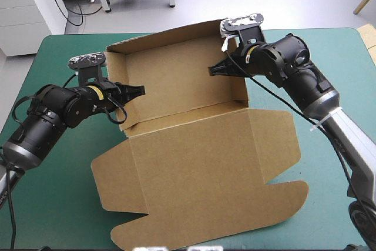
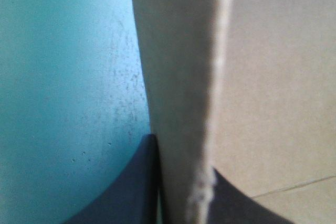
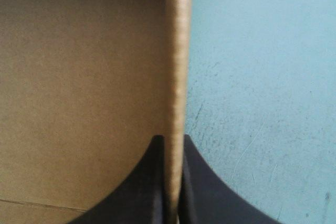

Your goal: Fold the box

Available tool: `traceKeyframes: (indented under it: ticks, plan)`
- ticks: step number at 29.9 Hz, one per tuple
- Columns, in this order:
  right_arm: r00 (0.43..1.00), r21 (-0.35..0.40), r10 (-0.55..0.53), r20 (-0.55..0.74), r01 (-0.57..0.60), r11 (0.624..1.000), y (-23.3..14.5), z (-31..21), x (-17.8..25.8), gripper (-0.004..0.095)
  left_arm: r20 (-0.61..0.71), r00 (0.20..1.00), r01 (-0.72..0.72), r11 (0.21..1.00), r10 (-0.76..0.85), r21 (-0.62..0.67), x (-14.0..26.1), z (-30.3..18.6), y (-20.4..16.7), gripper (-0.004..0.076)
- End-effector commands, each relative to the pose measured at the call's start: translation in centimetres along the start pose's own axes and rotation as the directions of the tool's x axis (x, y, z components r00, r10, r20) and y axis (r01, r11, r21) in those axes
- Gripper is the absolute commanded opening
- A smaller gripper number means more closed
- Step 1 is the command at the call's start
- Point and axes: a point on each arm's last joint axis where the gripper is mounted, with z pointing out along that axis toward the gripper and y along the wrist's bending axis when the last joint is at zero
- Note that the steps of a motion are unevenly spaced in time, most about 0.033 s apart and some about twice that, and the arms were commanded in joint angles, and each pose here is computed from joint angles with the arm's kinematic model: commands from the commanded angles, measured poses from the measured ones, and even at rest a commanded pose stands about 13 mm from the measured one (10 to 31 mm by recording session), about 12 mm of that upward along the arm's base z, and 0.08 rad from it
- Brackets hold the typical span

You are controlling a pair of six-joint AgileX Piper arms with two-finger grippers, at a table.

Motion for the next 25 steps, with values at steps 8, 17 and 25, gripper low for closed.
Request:
traceKeyframes:
  ticks: [8, 17, 25]
  plan:
    - [0.996, -0.004, 0.086, -0.033, -0.086, 0.996, -0.1, -2.2, 0.0, -0.0018, -0.115, 0.982, -0.148, 0.989, 0.15, 0.027, -3.9, 1.5, -2.9, -0.0008]
    - [0.97, 0.117, 0.091, -0.224, -0.066, 0.991, -2.1, 2.7, 2.4, -0.002, -0.33, 0.922, -0.207, 0.978, 0.201, 0.019, -3.0, 9.2, -3.3, -0.0008]
    - [0.912, 0.094, 0.156, -0.38, -0.13, 0.987, -4.7, 7.8, 4.0, -0.002, -0.453, 0.874, -0.2, 0.98, 0.176, -0.005, -1.6, 13.3, -3.0, -0.0008]
